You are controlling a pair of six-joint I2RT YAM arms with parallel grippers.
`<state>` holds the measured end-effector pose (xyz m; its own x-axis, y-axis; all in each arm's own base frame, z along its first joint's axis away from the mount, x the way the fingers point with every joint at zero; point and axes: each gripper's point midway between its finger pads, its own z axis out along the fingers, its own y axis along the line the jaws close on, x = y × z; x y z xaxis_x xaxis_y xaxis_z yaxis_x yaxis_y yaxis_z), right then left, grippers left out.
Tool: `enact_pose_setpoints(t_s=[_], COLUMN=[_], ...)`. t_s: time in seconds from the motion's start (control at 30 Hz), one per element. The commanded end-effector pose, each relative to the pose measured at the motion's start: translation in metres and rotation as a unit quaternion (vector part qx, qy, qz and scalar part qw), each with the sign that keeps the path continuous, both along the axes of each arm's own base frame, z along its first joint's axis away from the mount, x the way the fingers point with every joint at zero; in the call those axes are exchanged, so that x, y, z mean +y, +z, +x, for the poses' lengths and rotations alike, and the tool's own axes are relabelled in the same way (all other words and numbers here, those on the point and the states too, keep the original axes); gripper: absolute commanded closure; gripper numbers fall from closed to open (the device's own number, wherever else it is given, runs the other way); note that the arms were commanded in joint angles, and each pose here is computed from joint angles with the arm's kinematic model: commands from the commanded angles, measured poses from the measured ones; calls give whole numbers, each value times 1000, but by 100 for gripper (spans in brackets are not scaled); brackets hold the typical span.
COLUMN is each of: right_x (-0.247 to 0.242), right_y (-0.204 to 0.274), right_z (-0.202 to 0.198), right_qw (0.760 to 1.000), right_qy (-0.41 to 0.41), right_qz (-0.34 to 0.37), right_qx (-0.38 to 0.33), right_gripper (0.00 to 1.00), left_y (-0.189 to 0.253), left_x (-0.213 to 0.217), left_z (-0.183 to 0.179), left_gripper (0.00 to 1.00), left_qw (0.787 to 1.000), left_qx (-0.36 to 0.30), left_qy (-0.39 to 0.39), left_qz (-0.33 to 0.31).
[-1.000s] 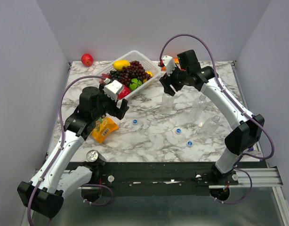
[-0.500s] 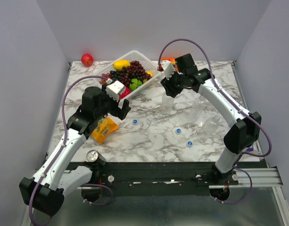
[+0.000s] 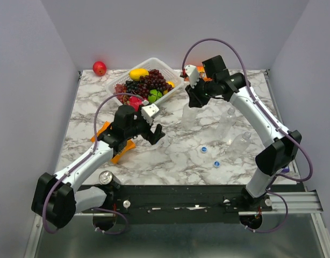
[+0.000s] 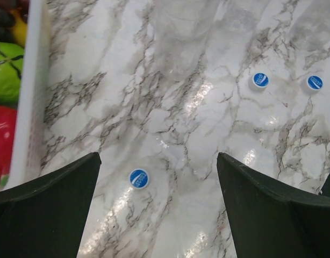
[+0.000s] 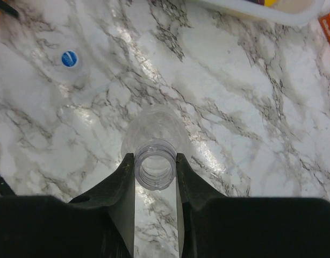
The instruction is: Screw on the bottle caps
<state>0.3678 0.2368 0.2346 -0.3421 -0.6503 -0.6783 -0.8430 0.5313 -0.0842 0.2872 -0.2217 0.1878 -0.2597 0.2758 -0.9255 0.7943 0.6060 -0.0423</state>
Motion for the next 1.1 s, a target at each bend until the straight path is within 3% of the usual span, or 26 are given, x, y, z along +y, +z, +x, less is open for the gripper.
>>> enact_pose_setpoints(t_s=[0.0,0.37,1.07], right_x=[15,36,50], right_y=[47,79,95], right_z=[-38,-80,-89], right_qw=[996,981,969], right_qy=[57,118,138], right_qz=[59,142,190], right_qx=[27,62,81], right_gripper=[96,98,99], left_y=[13,13,9], left_x=[-36,-74,-106], left_z=[6,25,-12], left_gripper=[1,1,1], left_qw=[995,992,977], left_qx=[-88,-105,-54], left_qy=[-53,-63,-187], left_qz=[-19,-41,-83])
